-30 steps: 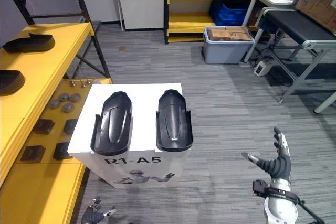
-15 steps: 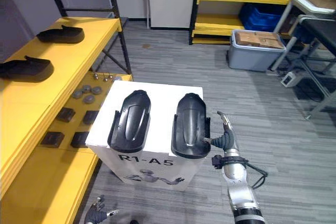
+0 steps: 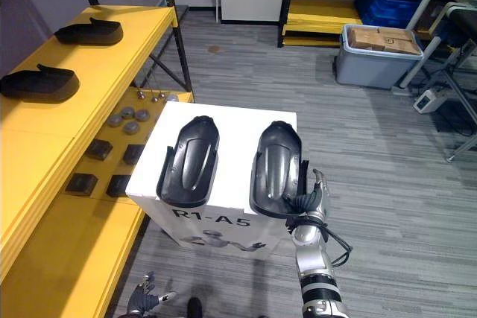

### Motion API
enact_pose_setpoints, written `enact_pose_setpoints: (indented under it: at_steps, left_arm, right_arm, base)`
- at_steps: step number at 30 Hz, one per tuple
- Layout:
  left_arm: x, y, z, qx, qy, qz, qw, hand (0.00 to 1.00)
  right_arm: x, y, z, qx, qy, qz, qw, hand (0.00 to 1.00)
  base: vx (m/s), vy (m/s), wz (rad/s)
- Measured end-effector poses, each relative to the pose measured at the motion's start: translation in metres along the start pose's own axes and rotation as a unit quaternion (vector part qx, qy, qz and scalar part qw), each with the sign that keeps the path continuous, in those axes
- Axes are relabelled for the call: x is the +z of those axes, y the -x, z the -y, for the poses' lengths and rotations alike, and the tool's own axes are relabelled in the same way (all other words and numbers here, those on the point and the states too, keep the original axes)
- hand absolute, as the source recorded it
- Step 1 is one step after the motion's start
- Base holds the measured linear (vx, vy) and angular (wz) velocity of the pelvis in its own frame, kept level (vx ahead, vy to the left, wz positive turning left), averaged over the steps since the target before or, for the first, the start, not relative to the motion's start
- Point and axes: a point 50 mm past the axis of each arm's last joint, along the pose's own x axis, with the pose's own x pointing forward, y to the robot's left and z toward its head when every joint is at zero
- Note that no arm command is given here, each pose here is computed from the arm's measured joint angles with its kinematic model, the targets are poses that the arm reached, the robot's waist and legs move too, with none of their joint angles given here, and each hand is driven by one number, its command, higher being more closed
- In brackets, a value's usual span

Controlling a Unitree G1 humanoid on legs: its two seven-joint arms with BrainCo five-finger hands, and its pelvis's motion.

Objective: Walk over and take plastic housings, then place them on the shelf

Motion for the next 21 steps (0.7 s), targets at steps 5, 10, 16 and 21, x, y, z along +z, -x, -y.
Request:
enact_pose_setpoints:
  at_steps: [5, 10, 16, 21]
  left_arm:
    - [0.000, -0.001, 0.002, -0.003, 0.001, -0.002, 1.000, 0.00]
    - [0.000, -0.001, 0.002, -0.004, 0.001, -0.002, 1.000, 0.00]
    - [0.001, -0.001, 0.002, -0.003, 0.001, -0.002, 1.000, 0.00]
    - [0.018, -0.002, -0.004, 0.008, 0.013, 0.034, 0.999, 0.00]
  right_arm:
    - [-0.007, 0.000, 0.000, 0.011, -0.019, -0.021, 1.000, 1.00]
    - [-0.010, 0.001, -0.002, 0.034, -0.040, -0.030, 0.998, 1.00]
    - [-0.013, 0.004, 0.000, 0.039, -0.043, -0.031, 0.998, 1.00]
    - [-0.012, 0.013, 0.014, 0.020, -0.052, -0.011, 0.998, 1.00]
  base:
    - [-0.01, 0.002, 0.00]
    - [0.01, 0.003, 0.00]
    - [0.01, 0.001, 0.00]
    - [0.00, 0.000, 0.00]
